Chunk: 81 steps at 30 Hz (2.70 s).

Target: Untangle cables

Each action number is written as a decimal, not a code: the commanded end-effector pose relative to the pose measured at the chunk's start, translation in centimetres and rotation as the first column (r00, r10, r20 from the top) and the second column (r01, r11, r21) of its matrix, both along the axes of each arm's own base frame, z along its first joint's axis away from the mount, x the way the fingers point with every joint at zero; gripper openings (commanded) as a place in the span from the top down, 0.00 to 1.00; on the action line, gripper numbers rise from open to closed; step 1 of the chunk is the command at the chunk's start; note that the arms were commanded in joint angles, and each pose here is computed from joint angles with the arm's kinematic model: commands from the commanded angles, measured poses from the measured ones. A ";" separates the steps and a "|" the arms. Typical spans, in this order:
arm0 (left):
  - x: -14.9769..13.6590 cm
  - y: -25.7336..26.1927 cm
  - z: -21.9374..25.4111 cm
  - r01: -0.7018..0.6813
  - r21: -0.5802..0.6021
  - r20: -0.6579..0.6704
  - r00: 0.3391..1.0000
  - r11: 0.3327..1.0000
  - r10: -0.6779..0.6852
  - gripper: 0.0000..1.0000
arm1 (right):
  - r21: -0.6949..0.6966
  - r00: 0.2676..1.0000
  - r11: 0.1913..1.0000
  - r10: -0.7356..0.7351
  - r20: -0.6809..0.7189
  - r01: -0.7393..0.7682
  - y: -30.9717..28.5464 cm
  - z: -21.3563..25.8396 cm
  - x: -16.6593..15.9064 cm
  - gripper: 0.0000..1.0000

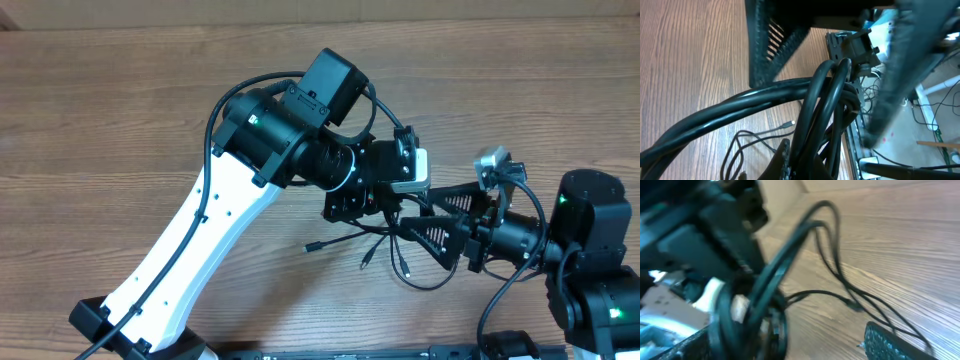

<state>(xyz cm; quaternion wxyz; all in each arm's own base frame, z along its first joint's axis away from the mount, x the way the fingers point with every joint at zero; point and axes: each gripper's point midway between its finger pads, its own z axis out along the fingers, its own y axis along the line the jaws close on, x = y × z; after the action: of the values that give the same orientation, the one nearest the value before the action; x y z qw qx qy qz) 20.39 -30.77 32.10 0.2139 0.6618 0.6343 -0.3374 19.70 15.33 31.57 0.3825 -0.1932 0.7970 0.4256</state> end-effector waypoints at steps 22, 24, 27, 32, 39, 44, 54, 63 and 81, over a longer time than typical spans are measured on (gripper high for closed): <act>1.0 2.0 -0.7 -0.217 0.149 -0.045 0.973 0.965 0.225 0.96 | -0.149 0.965 0.954 -0.249 0.085 0.260 -3.5 -0.8 3.6 0.06; 1.1 2.0 -0.7 -0.215 0.144 -0.044 0.974 0.966 0.223 0.96 | -0.153 0.963 0.951 -0.256 0.086 0.267 -3.6 -0.8 3.7 0.06; 0.6 1.5 -0.2 -0.168 0.102 -0.050 0.984 0.981 0.173 0.96 | -0.156 0.962 0.950 -0.260 0.088 0.271 -3.7 -0.8 3.7 0.05; -1.1 0.3 1.4 -0.041 -0.019 -0.080 0.996 0.999 0.039 0.96 | -0.163 0.959 0.945 -0.271 0.089 0.282 -3.9 -0.9 3.8 0.05; -1.6 -0.3 2.2 -0.005 -0.077 -0.092 0.996 0.997 -0.002 0.96 | -0.164 0.959 0.945 -0.271 0.086 0.281 -3.9 -1.0 3.8 0.05; -2.0 -0.5 2.7 0.009 -0.103 -0.110 0.994 0.995 -0.021 0.96 | -0.163 0.958 0.945 -0.271 0.090 0.283 -3.9 -0.9 3.8 0.05; -3.1 -1.0 3.1 0.040 -0.127 -0.131 0.990 0.991 -0.057 0.96 | -0.119 0.939 0.945 -0.279 0.204 0.306 -3.9 1.5 5.1 0.07; -3.3 -0.9 2.9 0.035 -0.116 -0.153 0.987 0.993 -0.053 0.96 | -0.115 0.914 0.928 -0.316 0.254 0.353 -4.5 2.3 6.0 0.07; -5.8 -1.4 2.6 0.096 -0.088 -0.181 0.977 0.991 -0.111 0.96 | -0.114 0.801 0.832 -0.472 0.368 0.543 -7.6 4.1 8.4 0.06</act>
<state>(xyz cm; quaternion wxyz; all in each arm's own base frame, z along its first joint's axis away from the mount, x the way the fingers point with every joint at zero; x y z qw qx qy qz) 17.44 -31.82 33.53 0.1731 0.6309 0.6334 -0.4132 26.23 10.96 34.83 0.5511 -0.1485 0.7814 0.2523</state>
